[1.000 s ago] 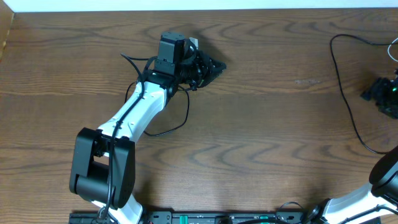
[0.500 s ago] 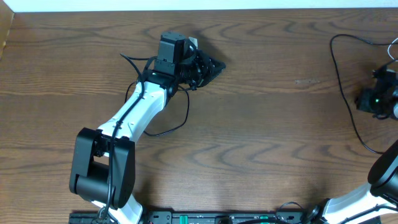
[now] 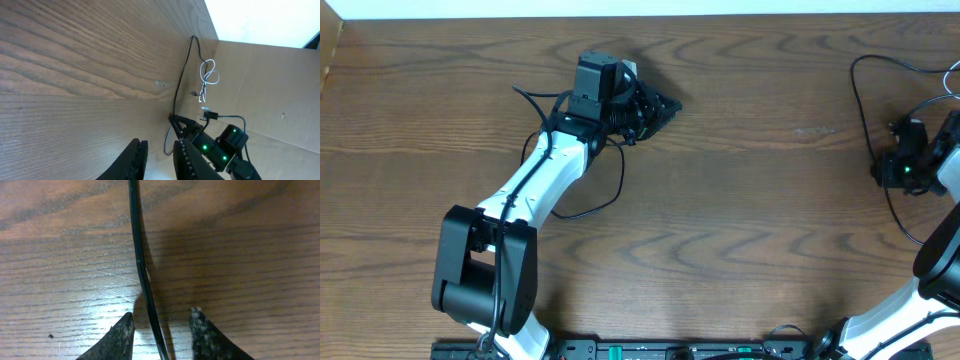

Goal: Untangle cables

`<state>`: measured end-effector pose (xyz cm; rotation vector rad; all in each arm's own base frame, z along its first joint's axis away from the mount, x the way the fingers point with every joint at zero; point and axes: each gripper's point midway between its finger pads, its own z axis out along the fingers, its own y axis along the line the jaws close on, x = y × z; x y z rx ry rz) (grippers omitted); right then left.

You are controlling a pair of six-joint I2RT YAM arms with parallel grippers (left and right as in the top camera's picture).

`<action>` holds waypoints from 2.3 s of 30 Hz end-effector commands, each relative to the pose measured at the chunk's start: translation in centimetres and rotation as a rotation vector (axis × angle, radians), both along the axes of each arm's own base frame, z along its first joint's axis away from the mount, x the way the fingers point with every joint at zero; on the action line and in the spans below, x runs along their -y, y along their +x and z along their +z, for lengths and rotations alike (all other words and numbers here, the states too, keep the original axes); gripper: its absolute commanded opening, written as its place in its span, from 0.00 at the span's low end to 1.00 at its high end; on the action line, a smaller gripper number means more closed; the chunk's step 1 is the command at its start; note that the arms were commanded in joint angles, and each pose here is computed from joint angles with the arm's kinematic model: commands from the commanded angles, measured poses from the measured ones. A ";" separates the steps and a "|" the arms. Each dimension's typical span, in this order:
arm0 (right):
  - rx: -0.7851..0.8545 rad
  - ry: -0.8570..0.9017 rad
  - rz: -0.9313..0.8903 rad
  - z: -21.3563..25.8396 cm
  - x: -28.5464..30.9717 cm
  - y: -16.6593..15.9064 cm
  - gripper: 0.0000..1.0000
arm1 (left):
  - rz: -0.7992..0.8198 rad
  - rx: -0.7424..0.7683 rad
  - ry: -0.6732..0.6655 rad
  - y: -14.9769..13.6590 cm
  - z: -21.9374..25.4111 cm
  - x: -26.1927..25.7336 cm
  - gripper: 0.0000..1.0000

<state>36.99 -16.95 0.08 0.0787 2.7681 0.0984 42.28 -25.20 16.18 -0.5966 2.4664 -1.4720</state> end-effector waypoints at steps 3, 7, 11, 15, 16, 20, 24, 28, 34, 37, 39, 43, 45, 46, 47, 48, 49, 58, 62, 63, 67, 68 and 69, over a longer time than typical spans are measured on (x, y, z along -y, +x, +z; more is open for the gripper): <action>-0.061 0.012 0.021 -2.4 -0.6 -0.9 0.28 | 0.000 0.025 0.018 0.4 0.0 0.0 0.23; -0.087 0.009 0.016 -3.5 -0.5 -1.2 0.11 | 0.000 0.015 0.022 0.3 -0.2 -0.1 0.23; -0.104 -0.023 -0.018 -3.8 0.3 -1.4 0.01 | 0.003 0.001 0.029 0.2 -0.5 -0.2 0.24; -0.075 -0.186 -0.349 -2.2 5.2 -0.5 0.01 | 0.020 0.005 0.042 0.4 -0.6 -0.4 0.24; -0.044 -0.208 -0.371 -1.2 5.9 0.2 0.01 | 0.024 0.006 0.045 0.5 -0.7 -0.5 0.24; 0.106 -0.294 -0.317 5.0 7.8 3.6 0.01 | 0.029 0.007 0.049 0.6 -0.7 -0.5 0.24; 0.248 -0.445 -0.162 12.0 9.3 6.6 0.01 | 0.029 0.007 0.049 0.6 -0.7 -0.5 0.24; 0.301 -0.581 0.085 14.9 9.1 8.3 0.01 | 0.034 0.008 0.053 0.6 -0.8 -0.6 0.24; 0.267 -0.644 0.364 12.8 7.8 9.2 0.01 | 0.043 0.011 0.060 0.8 -0.8 -0.7 0.24; 0.226 -0.665 0.492 10.5 7.4 9.4 0.01 | 0.043 0.011 0.060 0.8 -0.8 -0.7 0.24; 0.187 -0.684 0.585 8.5 7.4 9.5 0.01 | 0.043 0.010 0.060 0.8 -0.8 -0.7 0.24; 0.161 -0.674 0.628 5.2 7.4 10.0 0.01 | 0.043 0.010 0.060 0.8 -0.8 -0.7 0.24; 0.164 -0.677 0.628 4.7 7.5 10.3 0.01 | 0.043 0.010 0.060 0.8 -0.9 -0.7 0.24; 0.169 -0.683 0.627 4.7 7.6 10.5 0.01 | 0.042 0.009 0.060 0.8 -0.9 -0.7 0.24; 0.177 -0.694 0.622 4.8 7.8 10.7 0.01 | 0.042 0.009 0.060 0.8 -0.9 -0.7 0.24; 0.181 -0.710 0.615 5.1 8.0 10.9 0.01 | 0.042 0.010 0.060 0.8 -0.9 -0.7 0.24; 0.183 -0.733 0.602 5.4 8.5 11.1 0.01 | 0.042 0.009 0.060 0.8 -0.9 -0.7 0.24; 0.321 -0.730 0.346 8.0 12.1 12.0 0.03 | 0.055 0.013 0.070 0.9 -1.0 -0.9 0.24; 0.412 -0.571 0.212 8.1 11.8 12.0 0.87 | 0.078 -0.011 0.102 0.9 -1.7 -1.4 0.24; 0.424 -0.538 0.172 8.1 11.8 12.0 0.99 | 0.087 -0.024 0.116 0.8 -2.0 -1.6 0.24; 0.477 -0.381 -0.019 8.8 11.1 12.2 0.99 | 0.027 0.035 0.187 0.4 -2.7 -2.0 0.24; 0.500 -0.322 -0.051 9.2 10.5 12.5 0.99 | -0.002 0.079 0.211 0.4 -2.7 -2.0 0.24; 0.525 -0.254 -0.071 9.7 9.6 12.7 0.99 | -0.016 0.108 0.232 0.5 -2.7 -2.1 0.24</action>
